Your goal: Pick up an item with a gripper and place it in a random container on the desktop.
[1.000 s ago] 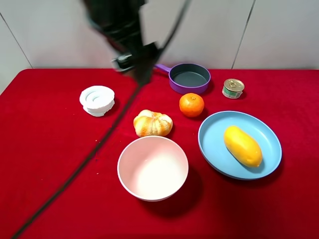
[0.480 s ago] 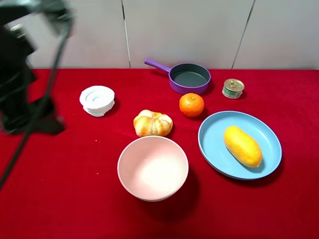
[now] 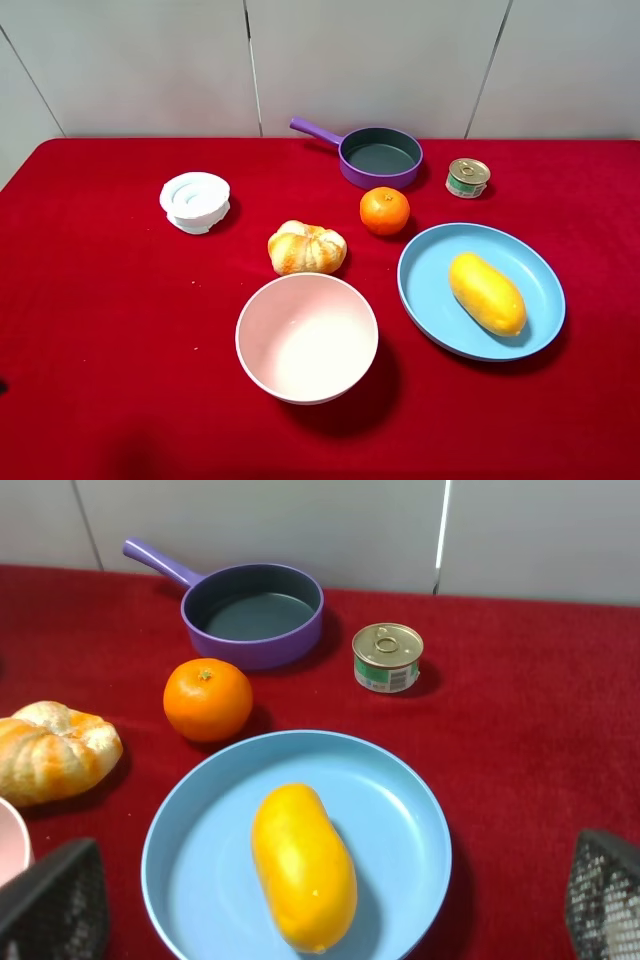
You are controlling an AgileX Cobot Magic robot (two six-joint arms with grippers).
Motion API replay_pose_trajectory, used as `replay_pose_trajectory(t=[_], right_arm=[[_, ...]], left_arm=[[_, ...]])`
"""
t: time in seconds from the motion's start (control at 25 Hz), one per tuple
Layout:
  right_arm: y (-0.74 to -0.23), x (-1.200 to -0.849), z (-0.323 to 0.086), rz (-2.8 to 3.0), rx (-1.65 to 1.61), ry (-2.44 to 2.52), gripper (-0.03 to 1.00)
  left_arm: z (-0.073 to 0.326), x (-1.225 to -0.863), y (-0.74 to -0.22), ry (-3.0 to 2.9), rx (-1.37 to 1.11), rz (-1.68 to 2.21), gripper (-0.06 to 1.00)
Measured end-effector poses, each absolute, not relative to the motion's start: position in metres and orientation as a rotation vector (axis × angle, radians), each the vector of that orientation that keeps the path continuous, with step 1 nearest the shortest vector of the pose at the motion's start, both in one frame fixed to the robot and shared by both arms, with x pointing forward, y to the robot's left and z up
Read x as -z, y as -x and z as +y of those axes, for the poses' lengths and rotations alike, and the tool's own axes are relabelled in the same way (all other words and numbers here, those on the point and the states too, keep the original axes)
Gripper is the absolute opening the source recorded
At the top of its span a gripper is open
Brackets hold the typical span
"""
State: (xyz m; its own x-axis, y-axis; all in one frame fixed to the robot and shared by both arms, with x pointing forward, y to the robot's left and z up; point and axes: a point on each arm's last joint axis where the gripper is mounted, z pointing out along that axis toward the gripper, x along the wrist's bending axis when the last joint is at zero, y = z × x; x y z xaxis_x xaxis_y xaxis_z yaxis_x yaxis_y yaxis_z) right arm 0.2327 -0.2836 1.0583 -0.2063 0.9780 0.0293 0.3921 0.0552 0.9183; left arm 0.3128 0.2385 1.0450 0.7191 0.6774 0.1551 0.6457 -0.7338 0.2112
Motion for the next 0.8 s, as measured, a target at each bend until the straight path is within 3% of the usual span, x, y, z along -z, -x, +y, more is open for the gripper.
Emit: replay_pose_trajectory(t=[0.36,0.8], right_arm=[[-0.233,-1.058,-0.284,1.677,-1.133,-1.388,0.69],[-0.233,-1.058,-0.284,1.677,-1.133,-1.388,0.69]], left_arm=[[0.257,-1.027,-0.294,-2.729,-0.303,1.105,0.95],[0.249,-1.019,-0.292,-2.664,-0.232,1.071,0.95]])
